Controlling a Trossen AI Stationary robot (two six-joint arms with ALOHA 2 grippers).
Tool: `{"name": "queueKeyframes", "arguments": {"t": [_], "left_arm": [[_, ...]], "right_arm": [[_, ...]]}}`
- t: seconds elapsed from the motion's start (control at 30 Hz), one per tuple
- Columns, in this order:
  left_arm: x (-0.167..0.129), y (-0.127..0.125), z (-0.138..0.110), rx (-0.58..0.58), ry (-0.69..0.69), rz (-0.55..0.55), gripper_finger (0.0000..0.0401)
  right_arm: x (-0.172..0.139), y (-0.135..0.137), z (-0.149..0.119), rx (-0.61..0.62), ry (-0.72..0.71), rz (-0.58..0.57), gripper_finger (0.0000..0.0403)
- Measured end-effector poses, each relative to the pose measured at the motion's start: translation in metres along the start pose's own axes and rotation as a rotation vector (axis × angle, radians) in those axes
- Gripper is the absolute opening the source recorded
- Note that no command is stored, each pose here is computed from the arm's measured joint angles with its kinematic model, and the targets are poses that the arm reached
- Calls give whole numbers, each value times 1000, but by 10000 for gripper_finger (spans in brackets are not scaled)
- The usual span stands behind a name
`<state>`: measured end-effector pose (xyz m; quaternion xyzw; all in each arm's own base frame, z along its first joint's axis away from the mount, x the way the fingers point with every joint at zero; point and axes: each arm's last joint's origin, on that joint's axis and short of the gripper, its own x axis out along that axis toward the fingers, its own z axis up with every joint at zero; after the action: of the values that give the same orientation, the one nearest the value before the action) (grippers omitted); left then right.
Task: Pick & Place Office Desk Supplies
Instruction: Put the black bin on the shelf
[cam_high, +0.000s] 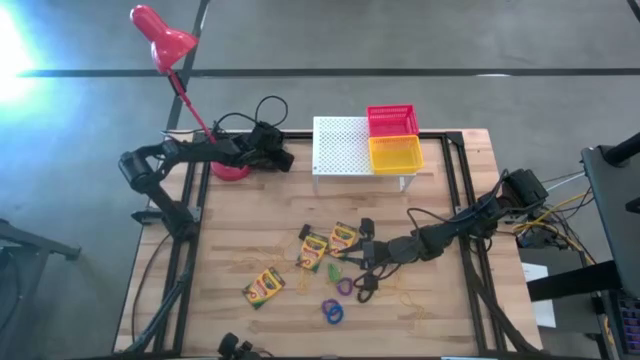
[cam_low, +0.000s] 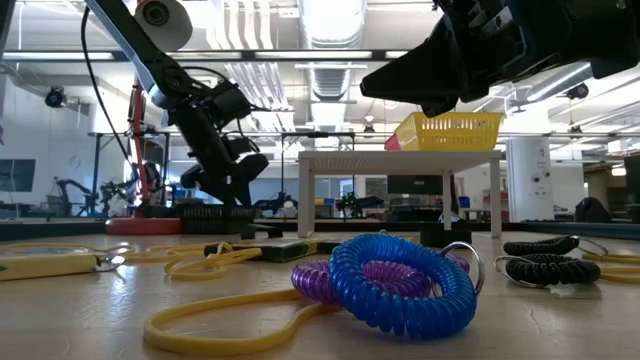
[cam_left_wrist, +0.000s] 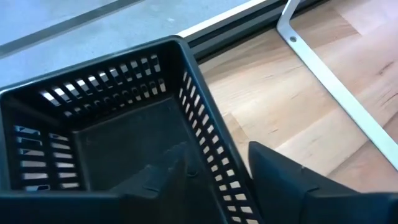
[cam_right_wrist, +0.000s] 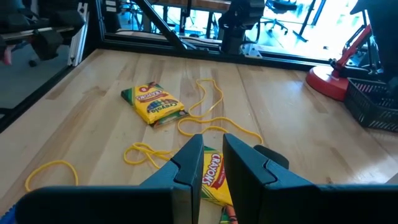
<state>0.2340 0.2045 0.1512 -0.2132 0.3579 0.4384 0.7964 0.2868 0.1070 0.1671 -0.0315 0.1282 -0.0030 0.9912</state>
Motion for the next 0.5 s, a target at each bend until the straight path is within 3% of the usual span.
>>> {"name": "queueKeyframes", "arguments": {"t": [0.33, 0.5], "left_arm": [[-6, -3, -2, 6, 32, 0, 16], [-27, -7, 1, 24, 44, -5, 11]], "right_arm": [[0, 0, 0, 0, 0, 0, 57], [0, 0, 0, 0, 2, 1, 57]]}}
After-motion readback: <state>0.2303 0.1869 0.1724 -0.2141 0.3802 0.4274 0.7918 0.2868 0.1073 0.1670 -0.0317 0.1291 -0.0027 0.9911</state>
